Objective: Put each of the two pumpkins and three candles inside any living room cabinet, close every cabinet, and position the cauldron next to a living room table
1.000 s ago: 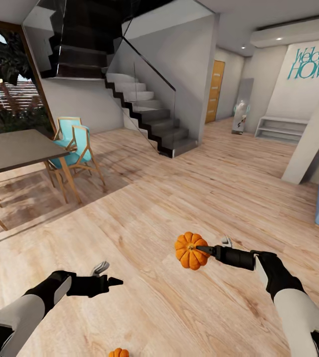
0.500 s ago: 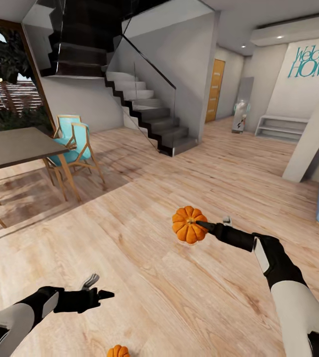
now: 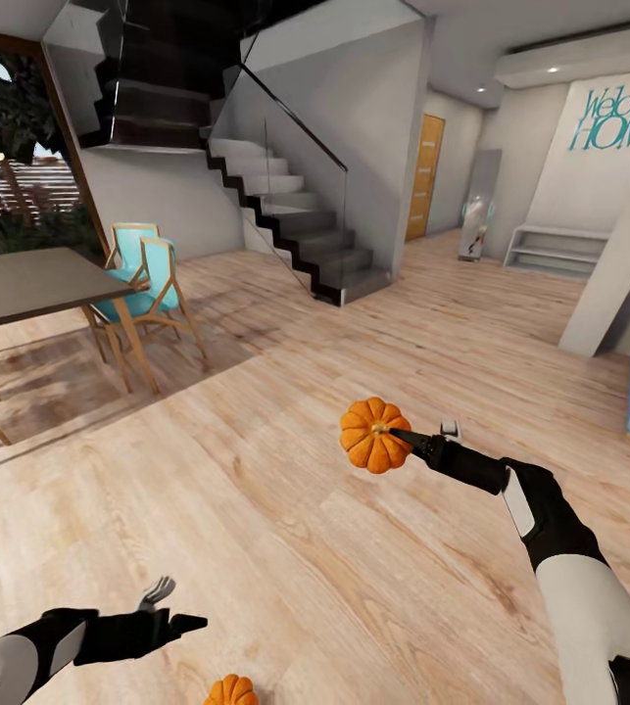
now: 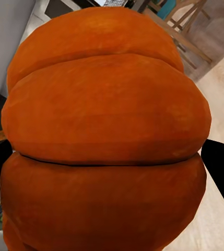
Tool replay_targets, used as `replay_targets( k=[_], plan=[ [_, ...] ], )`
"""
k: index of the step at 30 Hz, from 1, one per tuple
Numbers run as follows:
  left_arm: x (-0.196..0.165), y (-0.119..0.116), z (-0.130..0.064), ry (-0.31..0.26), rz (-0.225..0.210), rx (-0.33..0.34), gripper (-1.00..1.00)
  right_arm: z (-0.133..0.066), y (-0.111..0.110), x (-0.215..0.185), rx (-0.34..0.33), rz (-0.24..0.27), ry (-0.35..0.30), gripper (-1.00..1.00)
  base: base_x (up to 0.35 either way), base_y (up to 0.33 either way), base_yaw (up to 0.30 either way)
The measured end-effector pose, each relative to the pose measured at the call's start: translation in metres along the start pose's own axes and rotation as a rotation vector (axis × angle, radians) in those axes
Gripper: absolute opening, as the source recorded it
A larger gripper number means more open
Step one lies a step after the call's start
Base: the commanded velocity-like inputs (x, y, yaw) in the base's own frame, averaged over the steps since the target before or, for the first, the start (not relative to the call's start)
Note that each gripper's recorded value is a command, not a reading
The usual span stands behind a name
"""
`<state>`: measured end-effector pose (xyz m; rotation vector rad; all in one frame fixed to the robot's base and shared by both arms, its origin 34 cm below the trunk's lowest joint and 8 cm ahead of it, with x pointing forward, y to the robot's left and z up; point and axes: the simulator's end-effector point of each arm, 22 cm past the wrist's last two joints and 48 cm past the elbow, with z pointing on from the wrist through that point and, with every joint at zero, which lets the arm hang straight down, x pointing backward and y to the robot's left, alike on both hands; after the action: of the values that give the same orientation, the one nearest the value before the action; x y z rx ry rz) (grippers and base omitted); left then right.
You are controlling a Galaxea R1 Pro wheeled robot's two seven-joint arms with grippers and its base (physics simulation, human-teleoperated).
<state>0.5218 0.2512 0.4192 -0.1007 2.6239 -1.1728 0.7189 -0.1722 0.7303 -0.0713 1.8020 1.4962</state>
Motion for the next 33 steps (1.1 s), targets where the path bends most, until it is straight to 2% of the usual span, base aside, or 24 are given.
replay_targets(
  k=[2,4,23,26,28,33],
  plan=[
    [0.006,-0.015,0.000,0.017,0.057,0.085,1.00,0.000,-0.003,0.003,0.000,0.000,0.000,-1.00,0.000,0.000,0.000],
    [0.011,-0.023,0.000,0.028,0.081,0.140,1.00,-0.001,-0.006,0.006,0.000,0.000,0.000,-1.00,0.000,0.000,0.000],
    [0.035,-0.001,0.022,0.027,0.116,0.187,1.00,-0.005,-0.035,0.037,0.000,-0.001,0.001,-1.00,0.000,0.000,0.000],
    [0.038,-0.004,0.024,0.021,0.139,0.226,1.00,-0.006,-0.039,0.042,0.000,-0.001,0.000,-1.00,0.000,0.000,0.000],
    [0.043,-0.010,0.020,0.018,0.169,0.284,1.00,-0.007,-0.042,0.045,0.000,-0.001,0.000,-1.00,0.000,0.000,0.000],
    [0.056,-0.007,0.016,0.013,0.225,0.338,1.00,-0.009,-0.050,0.053,0.000,-0.002,0.000,-1.00,0.000,0.000,0.000]
  ],
)
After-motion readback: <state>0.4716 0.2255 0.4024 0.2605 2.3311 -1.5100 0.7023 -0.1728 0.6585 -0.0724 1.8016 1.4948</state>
